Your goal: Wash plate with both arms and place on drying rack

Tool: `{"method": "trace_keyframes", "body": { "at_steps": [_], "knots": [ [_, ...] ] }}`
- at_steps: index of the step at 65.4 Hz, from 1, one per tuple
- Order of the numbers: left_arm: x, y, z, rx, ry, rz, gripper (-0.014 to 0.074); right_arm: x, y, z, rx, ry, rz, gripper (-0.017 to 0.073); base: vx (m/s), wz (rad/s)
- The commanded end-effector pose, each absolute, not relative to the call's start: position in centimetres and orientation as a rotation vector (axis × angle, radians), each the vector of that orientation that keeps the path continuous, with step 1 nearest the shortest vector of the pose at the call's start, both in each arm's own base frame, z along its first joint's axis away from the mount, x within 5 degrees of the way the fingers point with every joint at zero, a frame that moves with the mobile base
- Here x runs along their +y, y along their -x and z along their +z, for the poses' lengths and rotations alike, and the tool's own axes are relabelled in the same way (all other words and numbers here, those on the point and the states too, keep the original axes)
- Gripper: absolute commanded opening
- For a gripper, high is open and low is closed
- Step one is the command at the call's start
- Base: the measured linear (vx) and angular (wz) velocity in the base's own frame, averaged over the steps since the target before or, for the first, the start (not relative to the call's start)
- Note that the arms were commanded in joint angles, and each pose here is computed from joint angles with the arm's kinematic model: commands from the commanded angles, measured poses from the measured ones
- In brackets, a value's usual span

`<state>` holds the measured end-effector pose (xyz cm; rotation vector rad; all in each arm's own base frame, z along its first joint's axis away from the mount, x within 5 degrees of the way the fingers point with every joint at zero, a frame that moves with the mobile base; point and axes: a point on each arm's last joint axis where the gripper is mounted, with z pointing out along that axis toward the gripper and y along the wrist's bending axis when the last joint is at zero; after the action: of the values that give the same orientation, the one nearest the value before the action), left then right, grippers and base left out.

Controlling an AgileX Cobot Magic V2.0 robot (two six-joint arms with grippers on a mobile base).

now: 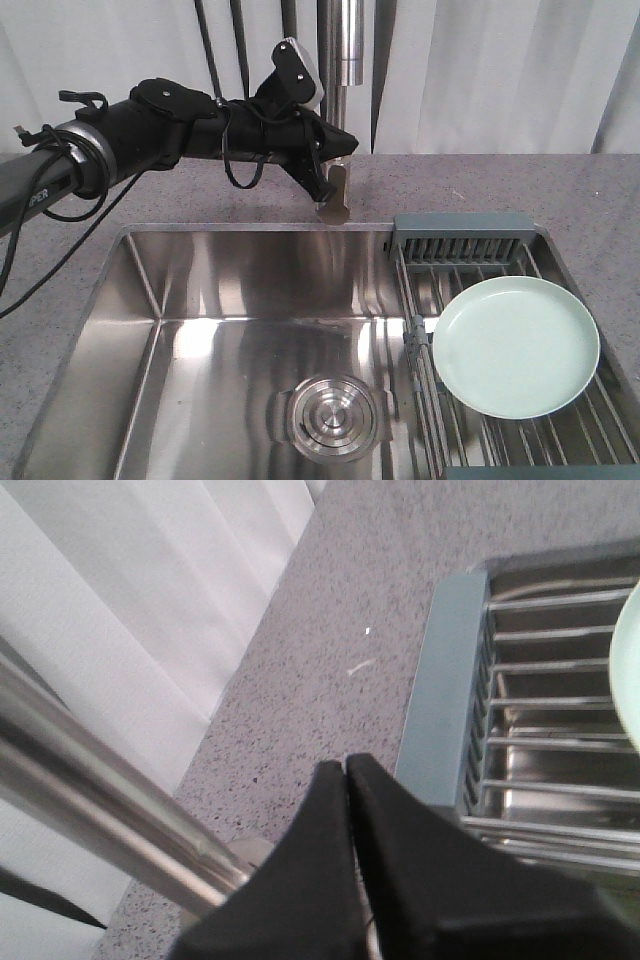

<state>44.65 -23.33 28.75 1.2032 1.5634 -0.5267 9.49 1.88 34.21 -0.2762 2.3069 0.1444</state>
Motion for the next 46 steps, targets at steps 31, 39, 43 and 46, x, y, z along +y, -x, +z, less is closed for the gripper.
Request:
{"method": "trace_keyframes", "body": {
  "at_steps": [31,39,43,46],
  "knots": [
    [-17.3,-38.6,39.0,2.062,-0.664,-0.382,-0.0006,1.9,-9.8,35.3,2.232,0.256,0.144,0.034,0.0,0.0],
    [-15.5,-36.3,38.1,2.103,-0.616,-0.277,-0.0006,1.9,-9.8,35.3,2.232,0.256,0.144,0.034,0.0,0.0],
    [-14.7,-34.9,38.1,2.097,-0.578,-0.26,-0.0006,1.9,-9.8,35.3,2.232,0.256,0.144,0.034,0.0,0.0],
    [-14.2,-34.1,37.7,2.102,-0.552,-0.258,-0.0006,1.9,-9.8,35.3,2.232,0.256,0.144,0.034,0.0,0.0]
  ]
}}
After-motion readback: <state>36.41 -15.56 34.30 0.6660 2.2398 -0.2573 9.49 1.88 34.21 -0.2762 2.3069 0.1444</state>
